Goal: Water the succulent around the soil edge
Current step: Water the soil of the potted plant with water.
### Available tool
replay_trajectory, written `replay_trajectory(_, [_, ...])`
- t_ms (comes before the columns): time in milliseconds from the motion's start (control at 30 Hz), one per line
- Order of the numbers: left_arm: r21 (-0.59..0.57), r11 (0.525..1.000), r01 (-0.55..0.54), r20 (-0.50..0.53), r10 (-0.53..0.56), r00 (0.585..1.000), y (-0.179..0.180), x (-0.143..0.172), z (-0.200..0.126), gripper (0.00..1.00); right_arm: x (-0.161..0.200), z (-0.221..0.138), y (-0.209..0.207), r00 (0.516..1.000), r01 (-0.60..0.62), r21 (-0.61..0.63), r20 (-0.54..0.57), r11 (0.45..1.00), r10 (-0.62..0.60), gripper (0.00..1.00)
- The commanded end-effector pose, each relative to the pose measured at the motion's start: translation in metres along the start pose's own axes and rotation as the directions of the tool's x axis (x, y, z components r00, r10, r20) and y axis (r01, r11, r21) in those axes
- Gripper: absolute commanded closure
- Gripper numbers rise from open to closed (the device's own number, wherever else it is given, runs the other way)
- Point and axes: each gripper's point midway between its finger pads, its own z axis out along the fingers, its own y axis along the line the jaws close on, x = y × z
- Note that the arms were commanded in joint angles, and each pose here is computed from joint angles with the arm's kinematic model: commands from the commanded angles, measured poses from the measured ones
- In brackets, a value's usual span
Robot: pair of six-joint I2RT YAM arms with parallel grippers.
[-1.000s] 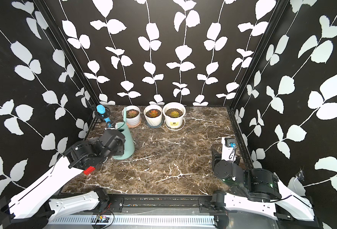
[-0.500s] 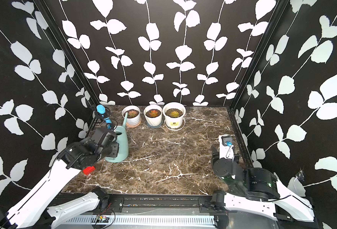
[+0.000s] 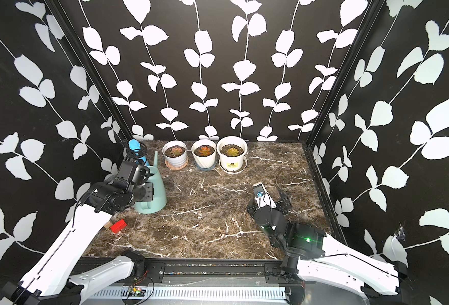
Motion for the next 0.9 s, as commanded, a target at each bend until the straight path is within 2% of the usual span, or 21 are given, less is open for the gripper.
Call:
replay_trajectory(0, [0.036, 0.999, 0.038, 0.109, -0.041, 0.993, -0.005, -0.031, -0.011, 1.00, -0.013, 0.002, -0.004, 0.994, -0.084, 0.018, 0.064, 0.996, 0.083, 0.00])
replay_trajectory(133, [0.046, 0.999, 0.023, 0.136, -0.029, 0.990, -0.006, -0.033, -0.013, 1.00, -0.005, 0.005, -0.001, 0.996, -0.082, 0.024, 0.045, 0.996, 0.081, 0.00])
replay_trajectory(333, [0.050, 0.999, -0.010, 0.097, 0.005, 0.995, -0.008, -0.021, -0.004, 1.00, -0.003, 0.007, -0.001, 0.997, -0.075, 0.032, 0.038, 0.997, 0.074, 0.00])
replay_trajectory(667, [0.075, 0.997, -0.031, 0.057, 0.027, 0.998, -0.016, -0.015, 0.005, 1.00, 0.006, 0.007, -0.002, 0.995, -0.096, 0.036, 0.015, 0.995, 0.095, 0.00])
replay_trajectory(867, [0.072, 0.997, -0.043, 0.023, 0.042, 0.999, -0.017, -0.016, 0.006, 1.00, 0.008, 0.007, -0.004, 0.998, -0.065, 0.045, -0.003, 0.997, 0.065, 0.00])
